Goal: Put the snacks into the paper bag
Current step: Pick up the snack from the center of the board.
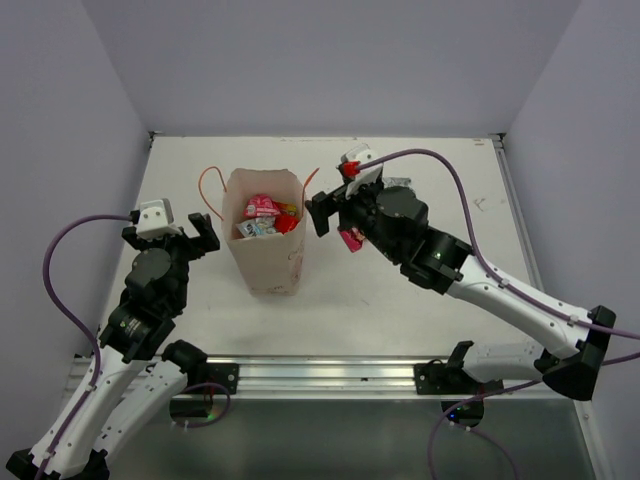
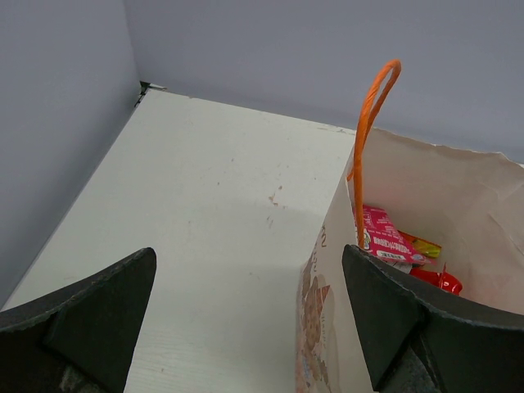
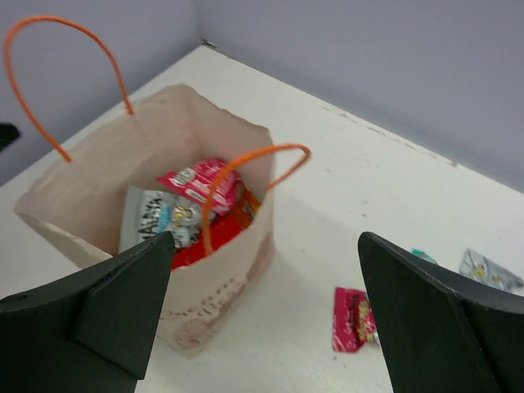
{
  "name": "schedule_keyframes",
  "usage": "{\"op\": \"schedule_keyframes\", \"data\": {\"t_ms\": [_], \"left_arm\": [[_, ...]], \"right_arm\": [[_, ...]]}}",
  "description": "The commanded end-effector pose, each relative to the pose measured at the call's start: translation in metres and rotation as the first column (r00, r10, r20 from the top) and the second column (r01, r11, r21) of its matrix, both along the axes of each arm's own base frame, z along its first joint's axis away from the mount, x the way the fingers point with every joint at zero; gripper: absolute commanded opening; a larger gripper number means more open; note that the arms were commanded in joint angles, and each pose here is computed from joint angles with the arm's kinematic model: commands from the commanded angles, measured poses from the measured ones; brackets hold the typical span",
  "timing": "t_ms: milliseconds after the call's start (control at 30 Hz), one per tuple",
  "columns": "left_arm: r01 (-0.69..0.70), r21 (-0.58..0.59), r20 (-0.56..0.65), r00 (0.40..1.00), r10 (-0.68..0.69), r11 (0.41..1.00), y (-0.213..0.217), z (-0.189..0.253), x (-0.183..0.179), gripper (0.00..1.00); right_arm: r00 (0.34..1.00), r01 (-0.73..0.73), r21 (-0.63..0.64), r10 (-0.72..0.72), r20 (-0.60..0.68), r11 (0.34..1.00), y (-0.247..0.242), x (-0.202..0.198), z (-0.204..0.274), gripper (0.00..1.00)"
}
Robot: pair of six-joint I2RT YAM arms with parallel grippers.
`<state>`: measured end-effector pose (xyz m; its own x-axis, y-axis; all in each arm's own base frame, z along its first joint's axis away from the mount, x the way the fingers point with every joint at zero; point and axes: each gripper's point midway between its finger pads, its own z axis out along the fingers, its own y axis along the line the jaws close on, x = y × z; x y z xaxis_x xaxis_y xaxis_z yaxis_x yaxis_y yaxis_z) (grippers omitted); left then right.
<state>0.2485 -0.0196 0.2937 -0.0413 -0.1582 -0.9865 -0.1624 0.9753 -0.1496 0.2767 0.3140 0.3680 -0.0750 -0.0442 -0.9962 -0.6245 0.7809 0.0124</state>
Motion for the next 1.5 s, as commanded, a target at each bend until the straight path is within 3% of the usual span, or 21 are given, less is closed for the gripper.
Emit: {"op": "schedule_keyframes", "data": {"t_ms": [0, 300, 567, 767, 1000, 1267, 1467], "left_arm": [[-0.006, -0.024, 0.038, 0.999, 0.007, 1.000, 0.000, 0.007, 0.003, 1.00], [-0.005, -0.020, 0.031, 1.000, 0.005, 1.000, -0.001, 0.005, 0.003, 1.00], [-0.006, -0.021, 0.030, 1.000, 0.007, 1.000, -0.001, 0.005, 0.003, 1.00], [-0.003, -0.022, 0.031, 1.000, 0.004, 1.000, -0.001, 0.005, 0.003, 1.00], [0.000, -0.023, 0.033, 0.999, 0.001, 1.000, -0.002, 0.005, 0.003, 1.00], [0.003, -0.020, 0.030, 1.000, -0.002, 1.000, -0.002, 0.004, 0.003, 1.00], [0.003, -0.020, 0.030, 1.000, -0.002, 1.000, -0.002, 0.004, 0.003, 1.00]], "right_arm": [[0.967, 0.256, 0.044, -0.256, -0.008, 0.966, -0.050, 0.014, -0.006, 0.98], [0.896, 0.416, 0.004, -0.409, -0.174, 0.909, -0.100, 0.023, -0.074, 0.99], [0.767, 0.533, -0.005, -0.485, -0.420, 0.846, -0.131, 0.044, -0.148, 0.96], [0.657, 0.585, 0.032, -0.451, -0.604, 0.810, -0.148, 0.062, -0.202, 0.85], [0.590, 0.571, 0.047, -0.369, -0.718, 0.820, -0.140, 0.078, -0.248, 0.75], [0.560, 0.599, 0.092, -0.334, -0.759, 0.796, -0.135, 0.095, -0.284, 0.61], [0.531, 0.615, 0.088, -0.329, -0.781, 0.783, -0.131, 0.105, -0.309, 0.59]]}}
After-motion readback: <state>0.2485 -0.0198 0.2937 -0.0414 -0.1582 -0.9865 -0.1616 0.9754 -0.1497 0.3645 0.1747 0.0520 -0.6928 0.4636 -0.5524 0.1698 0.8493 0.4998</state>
